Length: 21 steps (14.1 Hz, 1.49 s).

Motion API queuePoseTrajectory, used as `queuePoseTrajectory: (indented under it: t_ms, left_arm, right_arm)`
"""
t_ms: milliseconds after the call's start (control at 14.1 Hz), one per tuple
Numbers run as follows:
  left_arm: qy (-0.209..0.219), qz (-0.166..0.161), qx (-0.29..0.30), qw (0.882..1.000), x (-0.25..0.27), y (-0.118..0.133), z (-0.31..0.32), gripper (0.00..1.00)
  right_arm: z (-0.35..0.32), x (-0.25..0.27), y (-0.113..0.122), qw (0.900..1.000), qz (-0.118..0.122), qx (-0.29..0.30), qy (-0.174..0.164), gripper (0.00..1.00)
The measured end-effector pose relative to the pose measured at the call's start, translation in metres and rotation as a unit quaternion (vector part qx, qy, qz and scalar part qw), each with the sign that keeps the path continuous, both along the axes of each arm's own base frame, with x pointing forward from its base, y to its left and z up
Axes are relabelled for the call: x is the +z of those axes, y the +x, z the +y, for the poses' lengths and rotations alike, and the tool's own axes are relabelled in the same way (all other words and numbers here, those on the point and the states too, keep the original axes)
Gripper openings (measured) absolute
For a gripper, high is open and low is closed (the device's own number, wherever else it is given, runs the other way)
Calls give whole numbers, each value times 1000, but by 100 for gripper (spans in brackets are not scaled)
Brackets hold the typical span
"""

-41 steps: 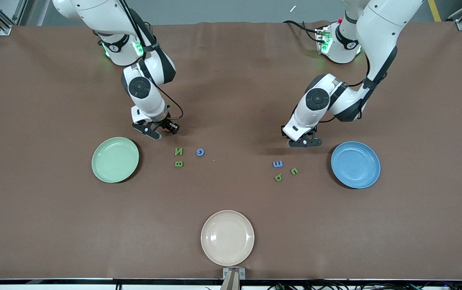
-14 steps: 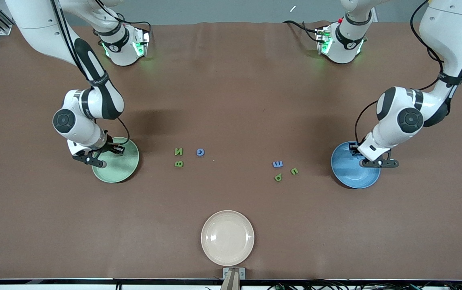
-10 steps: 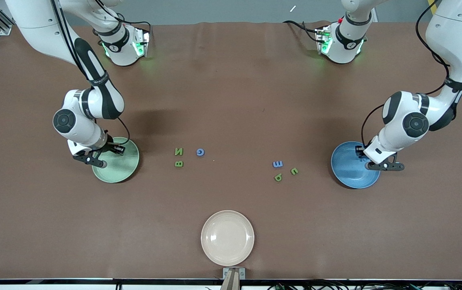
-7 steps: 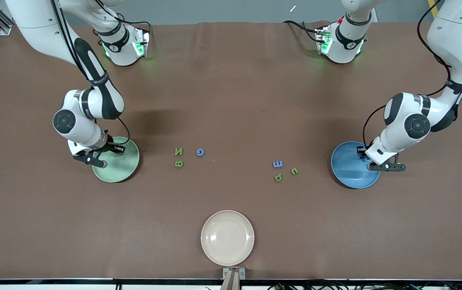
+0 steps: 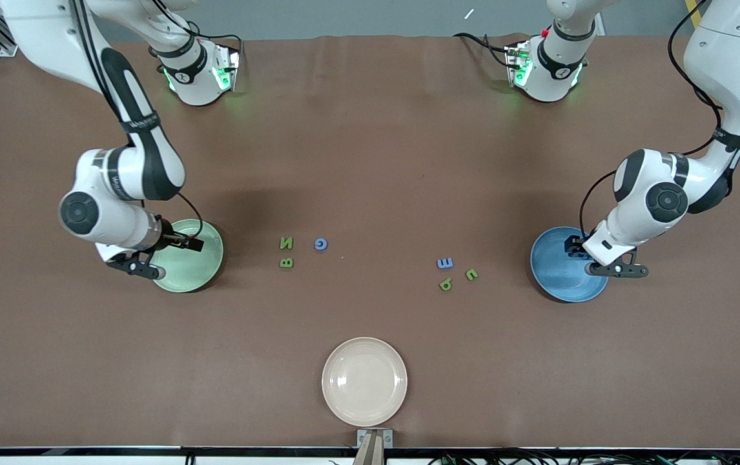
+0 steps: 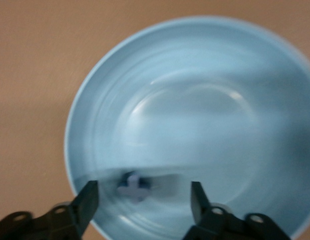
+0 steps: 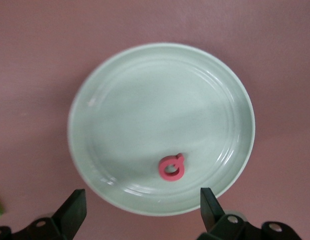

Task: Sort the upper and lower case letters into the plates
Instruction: 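Reach the left gripper to the green u while the right gripper reaches the N, then grasp the green u with the left gripper while the right gripper grasps the N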

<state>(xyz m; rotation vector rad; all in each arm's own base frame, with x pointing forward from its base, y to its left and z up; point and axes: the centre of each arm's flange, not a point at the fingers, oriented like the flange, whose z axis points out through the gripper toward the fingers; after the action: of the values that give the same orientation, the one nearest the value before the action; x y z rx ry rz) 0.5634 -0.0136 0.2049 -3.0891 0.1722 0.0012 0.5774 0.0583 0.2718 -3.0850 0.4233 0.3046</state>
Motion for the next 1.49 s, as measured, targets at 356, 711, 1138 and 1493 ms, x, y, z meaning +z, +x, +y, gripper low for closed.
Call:
queuePoseTrajectory:
  t_ms: [356, 711, 1138, 1493]
  left_arm:
    - [-25, -33, 37, 998, 37, 11, -85, 100]
    - [-42, -21, 191, 981, 40, 20, -194, 100]
    - [-48, 9, 282, 958, -10, 19, -257, 98]
    - [-41, 3, 296, 954, -21, 27, -261, 72]
  right_arm:
    - [90, 15, -1, 997, -13, 71, 7, 100]
    - [173, -19, -22, 995, -42, 94, 9, 100]
    - [226, -68, -47, 993, -73, 92, 4, 100]
    - [228, -105, -61, 992, -90, 87, 0, 97]
